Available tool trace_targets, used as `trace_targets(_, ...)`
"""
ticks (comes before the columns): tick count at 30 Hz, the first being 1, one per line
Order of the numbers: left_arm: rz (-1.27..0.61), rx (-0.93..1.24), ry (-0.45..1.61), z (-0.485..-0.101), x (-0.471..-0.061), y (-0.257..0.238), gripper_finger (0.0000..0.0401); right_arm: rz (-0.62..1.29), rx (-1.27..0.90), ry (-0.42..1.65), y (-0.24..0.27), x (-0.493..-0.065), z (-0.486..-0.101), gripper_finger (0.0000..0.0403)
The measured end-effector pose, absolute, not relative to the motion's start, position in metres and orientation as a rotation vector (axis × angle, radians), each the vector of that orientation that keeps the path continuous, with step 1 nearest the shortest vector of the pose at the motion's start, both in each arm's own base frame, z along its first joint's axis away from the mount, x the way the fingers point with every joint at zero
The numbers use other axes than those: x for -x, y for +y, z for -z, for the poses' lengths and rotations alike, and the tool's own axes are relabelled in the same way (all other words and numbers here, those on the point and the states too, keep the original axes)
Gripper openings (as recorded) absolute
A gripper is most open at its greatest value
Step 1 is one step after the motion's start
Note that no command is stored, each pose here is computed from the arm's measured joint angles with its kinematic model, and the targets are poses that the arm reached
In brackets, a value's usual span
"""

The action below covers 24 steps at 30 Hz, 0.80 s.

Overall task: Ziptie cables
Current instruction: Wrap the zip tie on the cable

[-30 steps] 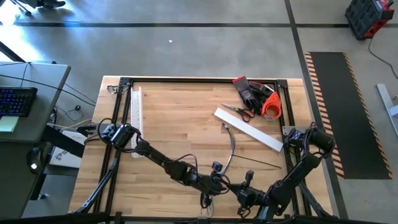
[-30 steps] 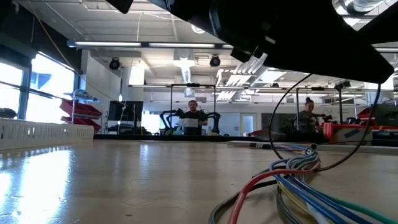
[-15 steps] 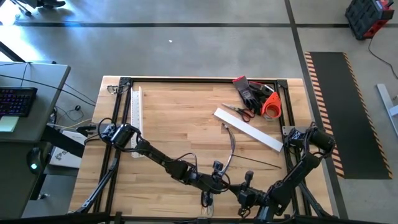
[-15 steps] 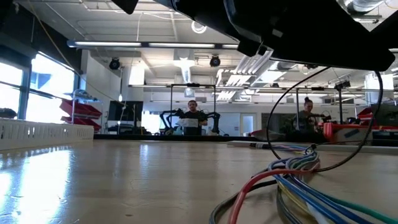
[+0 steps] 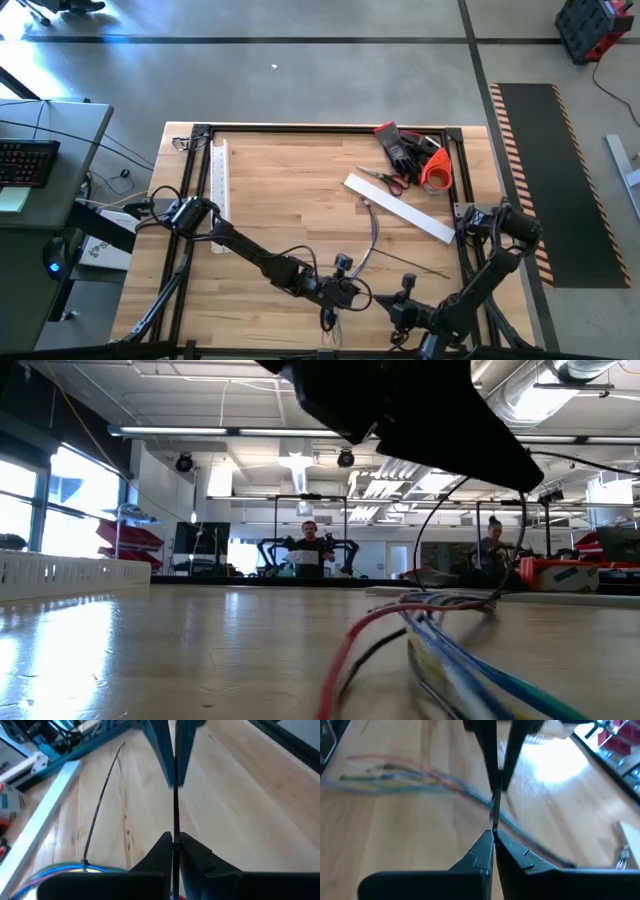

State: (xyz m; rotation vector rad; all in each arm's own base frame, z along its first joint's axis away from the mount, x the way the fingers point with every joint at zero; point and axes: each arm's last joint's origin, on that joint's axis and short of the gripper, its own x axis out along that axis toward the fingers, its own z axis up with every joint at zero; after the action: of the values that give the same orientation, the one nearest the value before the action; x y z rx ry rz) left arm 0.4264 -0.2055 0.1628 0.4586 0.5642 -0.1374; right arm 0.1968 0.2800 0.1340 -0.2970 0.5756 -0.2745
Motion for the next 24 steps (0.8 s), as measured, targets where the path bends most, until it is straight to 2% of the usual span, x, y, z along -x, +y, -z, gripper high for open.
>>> trace_targets(7,0.145,-0.434,0.618,-0.157,-0.423,-0.203,0.0001,0.263,0.155,0.71,0.285,-0.165,-0.128,0.0)
trace_targets(13,0.135,-0.401,0.67,-0.141,-0.417,-0.195,0.0,0.272,-0.006,0.942,0.291,-0.133,-0.123,0.0)
trace_targets(19,0.132,-0.378,0.699,-0.13,-0.411,-0.191,0.0,0.374,-0.146,1.157,0.294,-0.099,-0.121,0.0)
trace_targets(24,0.121,-0.364,0.735,-0.121,-0.406,-0.187,0.0,0.403,-0.189,1.171,0.299,-0.083,-0.125,0.0001)
